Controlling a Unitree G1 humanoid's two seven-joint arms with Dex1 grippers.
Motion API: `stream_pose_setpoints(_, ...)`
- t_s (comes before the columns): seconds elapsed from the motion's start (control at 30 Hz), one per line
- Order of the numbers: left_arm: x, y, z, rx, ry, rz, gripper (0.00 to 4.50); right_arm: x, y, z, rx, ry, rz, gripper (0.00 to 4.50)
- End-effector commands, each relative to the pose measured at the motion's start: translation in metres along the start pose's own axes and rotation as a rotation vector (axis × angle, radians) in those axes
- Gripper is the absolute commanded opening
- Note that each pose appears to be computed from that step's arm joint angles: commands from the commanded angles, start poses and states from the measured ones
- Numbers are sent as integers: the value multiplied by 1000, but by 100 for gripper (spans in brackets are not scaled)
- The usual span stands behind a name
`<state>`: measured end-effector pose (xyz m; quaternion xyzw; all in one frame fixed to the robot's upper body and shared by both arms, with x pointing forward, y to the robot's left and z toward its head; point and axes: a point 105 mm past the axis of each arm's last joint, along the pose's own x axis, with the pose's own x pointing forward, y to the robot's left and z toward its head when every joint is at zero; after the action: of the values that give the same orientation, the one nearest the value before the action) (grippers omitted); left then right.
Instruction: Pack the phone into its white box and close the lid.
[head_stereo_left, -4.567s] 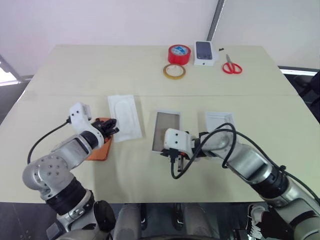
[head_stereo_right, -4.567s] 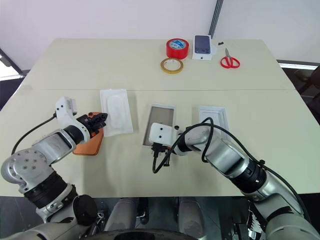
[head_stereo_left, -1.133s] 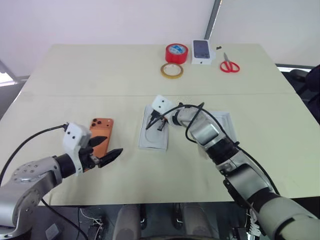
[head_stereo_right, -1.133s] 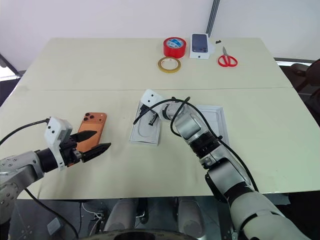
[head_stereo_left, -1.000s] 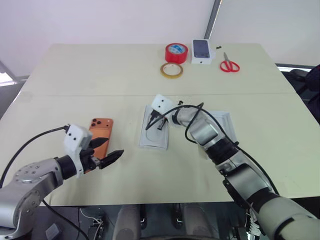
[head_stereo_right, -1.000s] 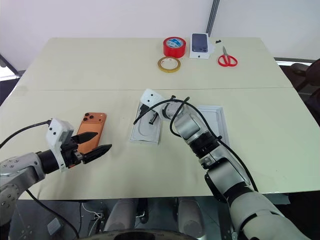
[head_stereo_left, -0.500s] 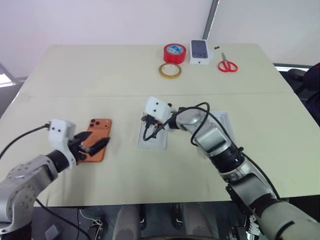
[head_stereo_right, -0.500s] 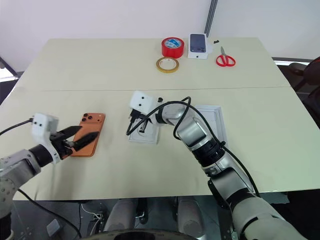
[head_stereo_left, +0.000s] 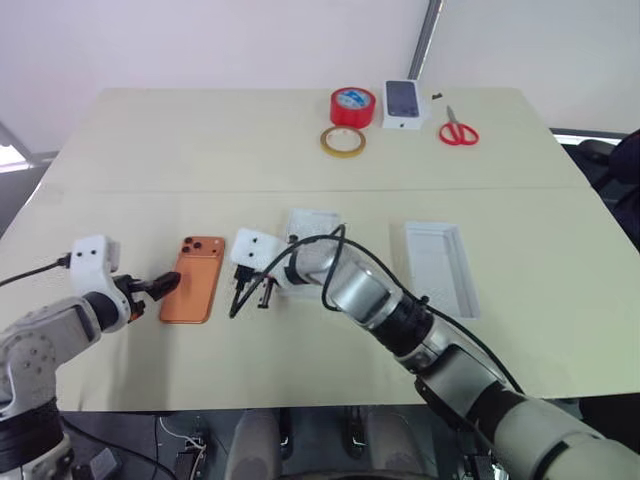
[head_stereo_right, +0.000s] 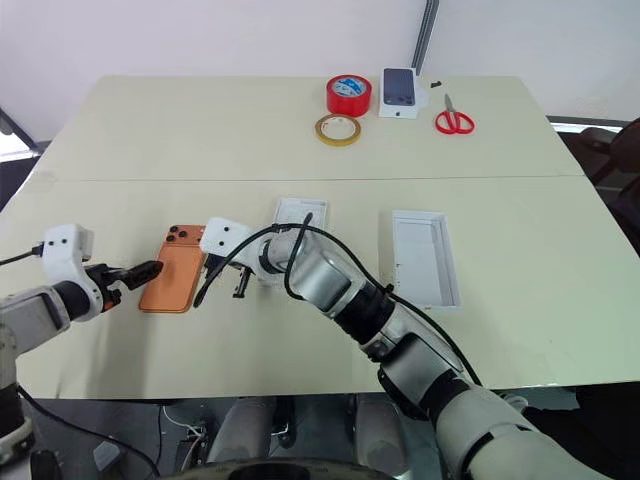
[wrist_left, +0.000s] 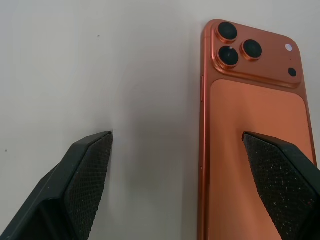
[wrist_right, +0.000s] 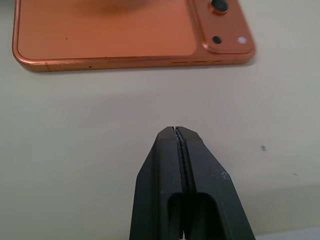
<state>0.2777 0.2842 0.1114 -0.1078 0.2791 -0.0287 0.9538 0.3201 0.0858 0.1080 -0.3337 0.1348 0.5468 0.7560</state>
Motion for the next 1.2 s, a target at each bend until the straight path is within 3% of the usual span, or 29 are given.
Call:
stream_pose_setpoints(0.03, 3, -18, -9, -6, 62, -104, 435, 8, 10, 15, -82, -16, 24, 0)
stream_pose_setpoints(0.37, 5, -65, -32, -29, 143, -288, 435, 6, 10, 16, -100, -33, 30, 0)
stream_pose_setpoints(0.7, 4, -111, -36, -46, 125, -438, 435, -2, 0, 4, -122, -19, 11, 0)
stream_pose_setpoints(1.2, 7, -89, -15, -214, 24, -386, 435, -4, 3, 0, -117, -17, 12, 0)
